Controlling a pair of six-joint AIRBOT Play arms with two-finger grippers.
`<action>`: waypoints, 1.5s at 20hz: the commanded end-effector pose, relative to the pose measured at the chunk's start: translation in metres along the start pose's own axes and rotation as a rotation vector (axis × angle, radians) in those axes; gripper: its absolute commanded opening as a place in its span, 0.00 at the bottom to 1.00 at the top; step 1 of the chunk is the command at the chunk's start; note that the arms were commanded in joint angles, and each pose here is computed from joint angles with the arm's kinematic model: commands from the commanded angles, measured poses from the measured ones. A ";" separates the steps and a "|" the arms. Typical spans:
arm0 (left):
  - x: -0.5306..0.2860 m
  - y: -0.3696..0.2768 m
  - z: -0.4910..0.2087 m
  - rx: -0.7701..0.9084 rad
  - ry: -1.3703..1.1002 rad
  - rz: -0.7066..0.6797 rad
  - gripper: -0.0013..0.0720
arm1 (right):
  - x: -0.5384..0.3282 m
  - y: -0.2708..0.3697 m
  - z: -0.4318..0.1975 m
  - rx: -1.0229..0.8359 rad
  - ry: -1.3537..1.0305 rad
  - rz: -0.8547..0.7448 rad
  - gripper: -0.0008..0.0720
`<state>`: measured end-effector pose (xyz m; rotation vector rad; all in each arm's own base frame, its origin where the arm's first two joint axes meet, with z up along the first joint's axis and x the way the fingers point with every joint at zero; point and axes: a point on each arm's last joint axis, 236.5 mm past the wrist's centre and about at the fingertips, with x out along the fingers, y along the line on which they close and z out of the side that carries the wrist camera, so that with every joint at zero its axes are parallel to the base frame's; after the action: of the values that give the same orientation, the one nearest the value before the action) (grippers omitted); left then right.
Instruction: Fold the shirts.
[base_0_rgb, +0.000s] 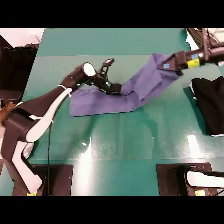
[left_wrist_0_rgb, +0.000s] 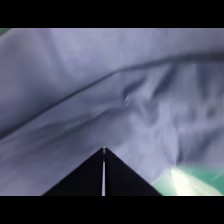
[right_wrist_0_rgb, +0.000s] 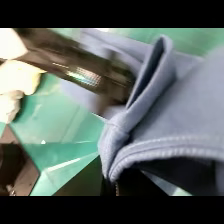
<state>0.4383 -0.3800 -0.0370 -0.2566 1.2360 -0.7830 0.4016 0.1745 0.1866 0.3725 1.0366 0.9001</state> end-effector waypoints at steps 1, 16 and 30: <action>0.025 -0.006 0.002 -0.018 0.011 -0.031 0.05 | 0.029 0.053 0.010 -0.087 0.062 0.039 0.03; -0.200 0.113 0.020 0.061 -0.022 0.322 0.05 | 0.179 0.084 -0.005 -0.209 0.217 0.089 0.03; -0.349 0.120 0.005 -0.013 -0.191 0.413 0.05 | 0.266 0.079 -0.034 -0.376 0.195 0.023 0.86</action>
<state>0.4546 -0.0677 0.1520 -0.0753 1.0659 -0.3838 0.3974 0.4721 0.0826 0.0688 0.9049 1.2003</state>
